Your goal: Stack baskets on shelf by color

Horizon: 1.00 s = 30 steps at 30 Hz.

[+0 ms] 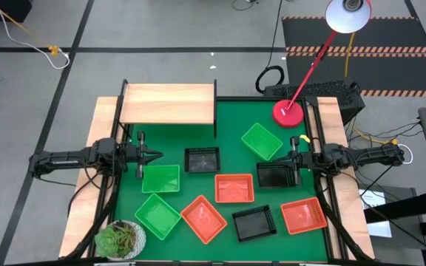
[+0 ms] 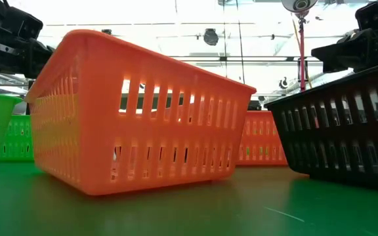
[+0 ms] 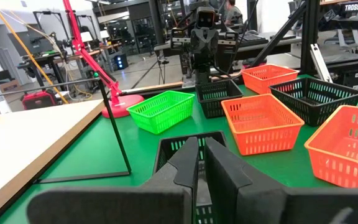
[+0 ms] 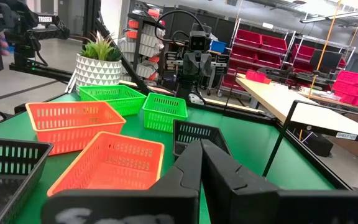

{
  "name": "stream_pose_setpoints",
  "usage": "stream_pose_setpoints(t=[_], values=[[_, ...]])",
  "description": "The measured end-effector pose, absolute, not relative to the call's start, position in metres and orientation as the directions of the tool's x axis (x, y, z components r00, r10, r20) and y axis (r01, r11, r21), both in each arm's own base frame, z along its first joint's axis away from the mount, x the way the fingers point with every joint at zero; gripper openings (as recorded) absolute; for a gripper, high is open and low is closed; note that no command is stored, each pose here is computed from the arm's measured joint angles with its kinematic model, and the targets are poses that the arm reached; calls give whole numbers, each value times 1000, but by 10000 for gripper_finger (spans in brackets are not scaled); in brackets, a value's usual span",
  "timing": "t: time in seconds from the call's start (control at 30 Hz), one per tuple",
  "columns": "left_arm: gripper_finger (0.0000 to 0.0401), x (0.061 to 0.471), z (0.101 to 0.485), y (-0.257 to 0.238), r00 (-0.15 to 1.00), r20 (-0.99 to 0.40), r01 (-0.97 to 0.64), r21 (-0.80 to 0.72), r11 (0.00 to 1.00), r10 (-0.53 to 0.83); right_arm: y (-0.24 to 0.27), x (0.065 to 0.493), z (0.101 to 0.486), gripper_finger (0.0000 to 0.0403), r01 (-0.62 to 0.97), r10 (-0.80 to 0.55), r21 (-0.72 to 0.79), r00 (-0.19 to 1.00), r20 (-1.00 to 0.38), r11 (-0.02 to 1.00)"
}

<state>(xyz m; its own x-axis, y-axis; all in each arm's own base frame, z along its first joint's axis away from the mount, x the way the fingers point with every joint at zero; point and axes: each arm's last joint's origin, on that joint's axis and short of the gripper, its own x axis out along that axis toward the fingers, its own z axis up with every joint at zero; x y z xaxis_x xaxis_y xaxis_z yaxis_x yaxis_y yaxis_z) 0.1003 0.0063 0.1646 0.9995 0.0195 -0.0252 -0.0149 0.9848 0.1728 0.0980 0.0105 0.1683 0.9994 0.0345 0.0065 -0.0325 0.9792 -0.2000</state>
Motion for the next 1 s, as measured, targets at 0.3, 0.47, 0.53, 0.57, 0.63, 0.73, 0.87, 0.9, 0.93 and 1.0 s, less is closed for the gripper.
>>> stream_pose_setpoints(t=[0.3, 0.47, 0.53, 0.57, 0.63, 0.73, 0.87, 0.9, 0.93, 1.0], values=[[31, 100, 166, 6, 1000, -14, -17, 174, 985, 20, 11, 98, 168, 0, -33, 35, -200, 999, 6, 979], [31, 100, 166, 6, 1000, -14, -17, 174, 985, 20, 11, 98, 168, 0, -33, 34, -172, 999, 7, 985], [31, 100, 166, 6, 1000, -14, -17, 158, 987, 19, 10, 98, 168, 0, -33, 34, -162, 999, 6, 986], [31, 100, 166, 6, 1000, -14, -17, 128, 992, 19, 10, 98, 168, 0, -33, 34, -153, 999, 6, 988], [31, 100, 166, 6, 1000, -8, -23, 98, 995, 24, 10, 98, 168, 0, -33, 34, -129, 999, 7, 991], [30, 101, 169, 7, 999, 19, -32, 118, 993, 30, 11, 98, 168, 0, -33, 34, -112, 999, 6, 993], [8, 101, 170, 6, 999, 26, -31, 93, 995, 29, 10, 98, 168, 0, -33, 34, -113, 999, 6, 993], [5, 101, 170, 6, 999, 26, -31, 82, 996, 29, 11, 98, 168, 0, -33, 34, -113, 999, 7, 993], [5, 101, 170, 6, 999, 26, -31, 71, 997, 29, 11, 98, 168, 0, -33, 34, -113, 999, 6, 993], [4, 101, 169, 6, 999, 25, -31, 67, 997, 29, 10, 98, 168, 0, -33, 34, -113, 999, 6, 993]])
